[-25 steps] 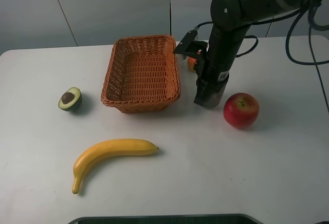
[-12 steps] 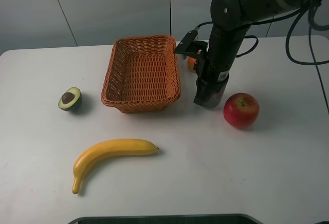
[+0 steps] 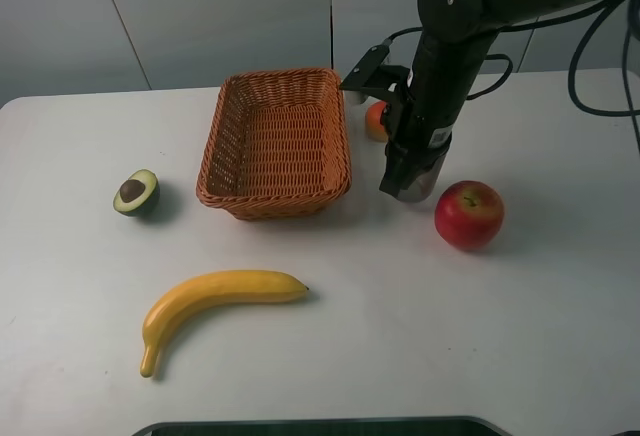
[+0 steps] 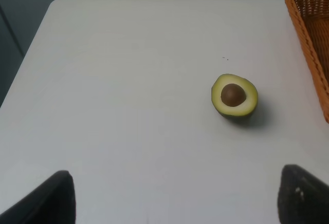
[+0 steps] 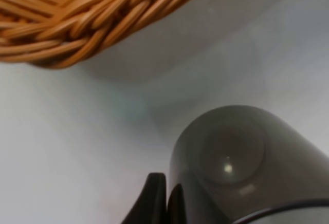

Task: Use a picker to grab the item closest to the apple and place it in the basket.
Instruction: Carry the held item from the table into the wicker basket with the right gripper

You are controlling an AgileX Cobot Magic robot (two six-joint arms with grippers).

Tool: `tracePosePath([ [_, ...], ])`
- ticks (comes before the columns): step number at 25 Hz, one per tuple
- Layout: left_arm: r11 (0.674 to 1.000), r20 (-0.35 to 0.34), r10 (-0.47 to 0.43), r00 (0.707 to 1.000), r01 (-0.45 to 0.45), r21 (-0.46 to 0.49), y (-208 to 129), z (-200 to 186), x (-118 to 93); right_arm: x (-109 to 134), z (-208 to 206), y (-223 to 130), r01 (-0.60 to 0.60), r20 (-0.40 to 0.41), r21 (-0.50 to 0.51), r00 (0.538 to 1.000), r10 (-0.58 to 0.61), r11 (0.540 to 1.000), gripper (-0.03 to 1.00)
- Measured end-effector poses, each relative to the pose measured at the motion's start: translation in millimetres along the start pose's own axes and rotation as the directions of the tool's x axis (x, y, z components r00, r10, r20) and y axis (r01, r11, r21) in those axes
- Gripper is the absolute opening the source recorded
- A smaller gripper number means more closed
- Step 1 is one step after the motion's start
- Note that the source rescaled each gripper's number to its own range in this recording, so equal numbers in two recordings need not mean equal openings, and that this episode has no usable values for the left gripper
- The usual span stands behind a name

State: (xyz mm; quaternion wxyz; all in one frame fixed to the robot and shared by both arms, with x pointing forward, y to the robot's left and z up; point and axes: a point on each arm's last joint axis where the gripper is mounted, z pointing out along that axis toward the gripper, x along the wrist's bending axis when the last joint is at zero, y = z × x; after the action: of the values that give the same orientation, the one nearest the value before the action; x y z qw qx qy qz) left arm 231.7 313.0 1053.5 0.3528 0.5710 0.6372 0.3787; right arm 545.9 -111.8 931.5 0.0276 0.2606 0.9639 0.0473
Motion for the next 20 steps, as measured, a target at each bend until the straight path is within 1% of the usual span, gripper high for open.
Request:
tracePosePath([
  [6,1.0,0.0,0.0,1.0,0.0,0.0,0,0,0,3,-34,-4,-0.022,0.024,-0.048,0.999,0.023,0.999,0.0],
  [16,1.0,0.0,0.0,1.0,0.0,0.0,0,0,0,9,-89,-11,-0.086,0.077,-0.183,0.992,0.101,0.979,0.0],
  [20,1.0,0.0,0.0,1.0,0.0,0.0,0,0,0,8,-101,-9,-0.149,0.076,-0.221,0.983,0.169,0.964,0.0],
])
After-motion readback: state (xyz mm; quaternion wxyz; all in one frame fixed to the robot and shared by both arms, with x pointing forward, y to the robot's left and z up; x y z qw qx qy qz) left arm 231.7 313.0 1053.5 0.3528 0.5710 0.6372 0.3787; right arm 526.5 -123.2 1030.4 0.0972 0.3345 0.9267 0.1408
